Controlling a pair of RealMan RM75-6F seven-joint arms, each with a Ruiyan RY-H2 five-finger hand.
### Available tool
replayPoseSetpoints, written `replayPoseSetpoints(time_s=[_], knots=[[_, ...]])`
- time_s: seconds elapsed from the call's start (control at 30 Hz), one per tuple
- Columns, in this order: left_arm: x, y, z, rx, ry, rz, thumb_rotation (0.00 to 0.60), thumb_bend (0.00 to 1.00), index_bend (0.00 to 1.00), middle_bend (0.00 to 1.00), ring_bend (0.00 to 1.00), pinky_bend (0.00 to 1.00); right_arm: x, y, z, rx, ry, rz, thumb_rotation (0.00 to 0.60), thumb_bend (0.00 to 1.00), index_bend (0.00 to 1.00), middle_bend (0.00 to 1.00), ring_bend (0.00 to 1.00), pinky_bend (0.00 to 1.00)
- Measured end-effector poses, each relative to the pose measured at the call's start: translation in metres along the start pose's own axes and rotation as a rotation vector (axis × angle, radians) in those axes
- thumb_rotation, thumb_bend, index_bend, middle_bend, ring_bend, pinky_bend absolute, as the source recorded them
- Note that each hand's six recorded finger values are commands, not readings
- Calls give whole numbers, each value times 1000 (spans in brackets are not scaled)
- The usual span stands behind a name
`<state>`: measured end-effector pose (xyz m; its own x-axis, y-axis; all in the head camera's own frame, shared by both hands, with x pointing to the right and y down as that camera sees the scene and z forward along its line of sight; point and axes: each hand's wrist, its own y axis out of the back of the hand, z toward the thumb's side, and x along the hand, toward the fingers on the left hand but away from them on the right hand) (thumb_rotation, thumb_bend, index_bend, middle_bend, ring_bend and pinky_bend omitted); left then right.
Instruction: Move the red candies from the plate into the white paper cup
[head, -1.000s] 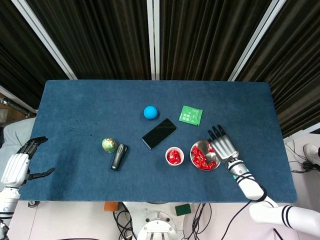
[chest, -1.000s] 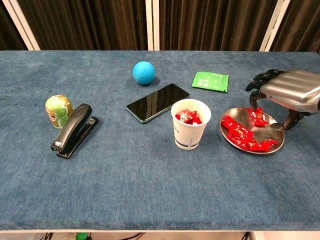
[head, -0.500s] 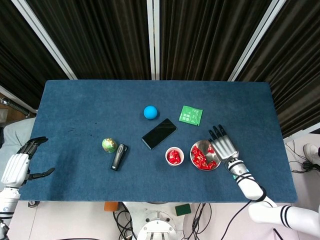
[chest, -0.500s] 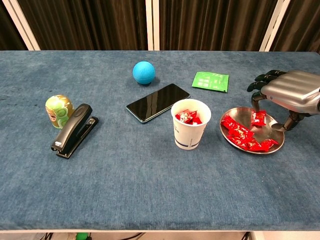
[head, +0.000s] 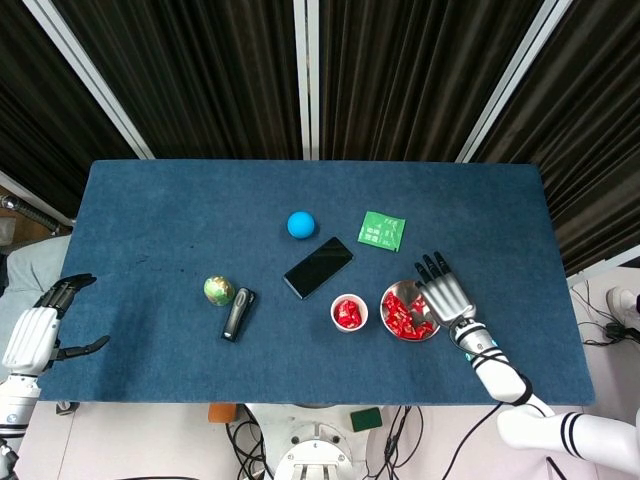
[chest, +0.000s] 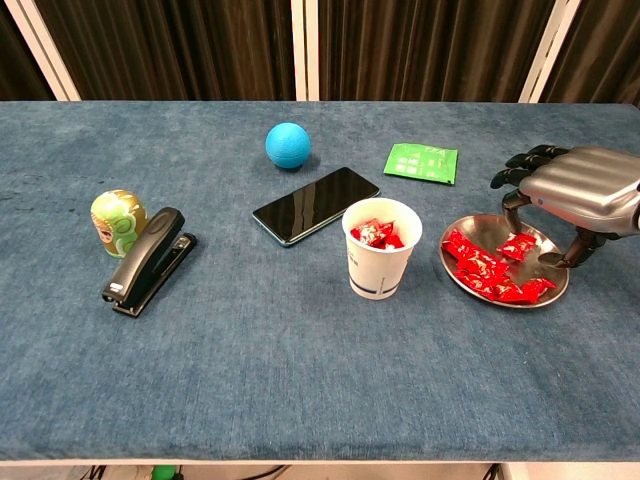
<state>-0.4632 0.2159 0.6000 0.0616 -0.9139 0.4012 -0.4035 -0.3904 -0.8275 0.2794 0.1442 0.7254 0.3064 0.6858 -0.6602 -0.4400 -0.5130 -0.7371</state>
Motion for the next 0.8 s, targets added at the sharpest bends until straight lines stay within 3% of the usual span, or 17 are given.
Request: replayPoseSetpoints(time_s=[0.27,0.63,0.8], knots=[[0,0,0,1,1,-1,600,95,187,155,125,249,-2,7,1,-25,14,-36,600,281,436,83,0,0],[0,0,-1,2,5,-2,600,95,187,155,125,249,-6,-2,6,-7,24,-3,600,288,439,87,0,0],[0,0,-1,1,4,-1,600,95,187,155,126,249,-6,-2,7,-4,22,-5,600,317,560,96,0,0]])
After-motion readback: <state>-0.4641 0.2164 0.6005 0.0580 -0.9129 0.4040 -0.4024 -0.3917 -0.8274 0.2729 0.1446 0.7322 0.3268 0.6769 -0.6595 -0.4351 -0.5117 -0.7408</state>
